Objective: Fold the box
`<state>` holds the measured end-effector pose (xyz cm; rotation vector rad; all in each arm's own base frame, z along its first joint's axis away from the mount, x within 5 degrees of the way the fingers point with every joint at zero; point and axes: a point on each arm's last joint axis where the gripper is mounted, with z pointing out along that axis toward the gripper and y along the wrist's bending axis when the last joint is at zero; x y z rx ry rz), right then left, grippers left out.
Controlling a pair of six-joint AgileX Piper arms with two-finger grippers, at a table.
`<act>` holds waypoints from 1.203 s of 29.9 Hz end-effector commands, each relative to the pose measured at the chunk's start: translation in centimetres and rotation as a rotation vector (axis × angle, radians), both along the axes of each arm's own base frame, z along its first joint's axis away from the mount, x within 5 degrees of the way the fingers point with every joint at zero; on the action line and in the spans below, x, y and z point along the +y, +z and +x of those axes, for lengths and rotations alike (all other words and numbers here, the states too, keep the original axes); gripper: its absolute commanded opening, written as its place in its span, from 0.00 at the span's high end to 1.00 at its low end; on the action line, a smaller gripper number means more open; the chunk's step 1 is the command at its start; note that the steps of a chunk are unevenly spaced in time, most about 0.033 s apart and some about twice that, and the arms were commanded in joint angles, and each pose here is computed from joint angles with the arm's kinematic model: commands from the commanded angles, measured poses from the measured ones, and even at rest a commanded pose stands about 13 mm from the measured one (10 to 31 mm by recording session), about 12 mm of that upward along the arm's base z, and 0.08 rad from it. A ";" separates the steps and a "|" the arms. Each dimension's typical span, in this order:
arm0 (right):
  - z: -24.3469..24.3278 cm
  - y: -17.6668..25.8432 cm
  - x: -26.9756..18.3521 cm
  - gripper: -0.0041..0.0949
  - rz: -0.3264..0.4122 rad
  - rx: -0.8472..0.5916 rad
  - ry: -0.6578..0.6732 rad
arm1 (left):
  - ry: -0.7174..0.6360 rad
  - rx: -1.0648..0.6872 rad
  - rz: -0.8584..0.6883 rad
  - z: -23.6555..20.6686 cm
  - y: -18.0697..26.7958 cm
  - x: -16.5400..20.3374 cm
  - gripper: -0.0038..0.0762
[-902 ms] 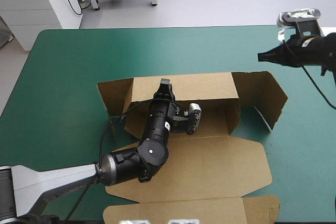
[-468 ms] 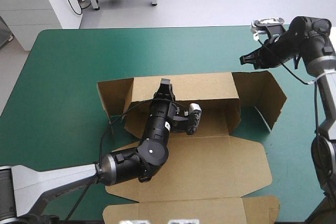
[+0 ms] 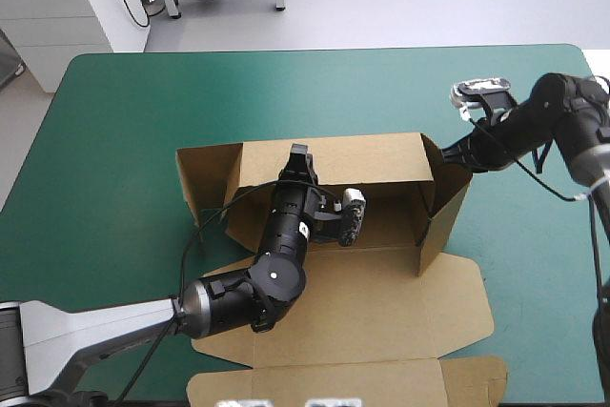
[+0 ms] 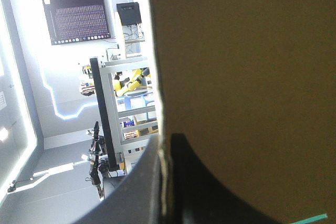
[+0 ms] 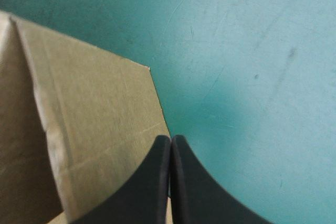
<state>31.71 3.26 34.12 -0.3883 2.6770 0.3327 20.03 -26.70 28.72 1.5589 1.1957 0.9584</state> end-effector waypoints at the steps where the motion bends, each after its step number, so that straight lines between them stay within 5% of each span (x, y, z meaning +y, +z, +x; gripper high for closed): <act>1: -2.9 2.0 -0.1 0.96 0.023 -0.170 -0.022 | -0.013 -0.033 -0.049 -0.4 1.9 0.2 0.96; 8: -7.5 -1.7 0.1 0.96 0.090 -0.383 -0.050 | -0.013 -0.033 -0.049 -0.4 1.9 0.2 0.96; 13: -9.3 -3.9 0.0 0.92 0.061 -0.489 -0.023 | -0.013 -0.033 -0.049 -0.4 1.9 0.2 0.96; 16: -9.5 -4.4 0.1 0.80 0.036 -0.493 0.044 | -0.021 -0.029 -0.051 -0.4 1.8 0.1 0.96; 24: -9.8 -4.4 0.8 0.29 -0.011 -0.533 0.255 | -0.020 -0.029 -0.053 -0.4 1.8 0.1 0.96; 30: -10.6 -4.6 1.6 0.28 0.028 -0.499 0.378 | -0.018 -0.030 -0.053 -0.4 1.8 0.1 0.96; 36: -9.9 -4.3 1.3 0.28 0.030 -0.537 0.289 | -0.018 -0.030 -0.053 -0.4 1.8 0.1 0.96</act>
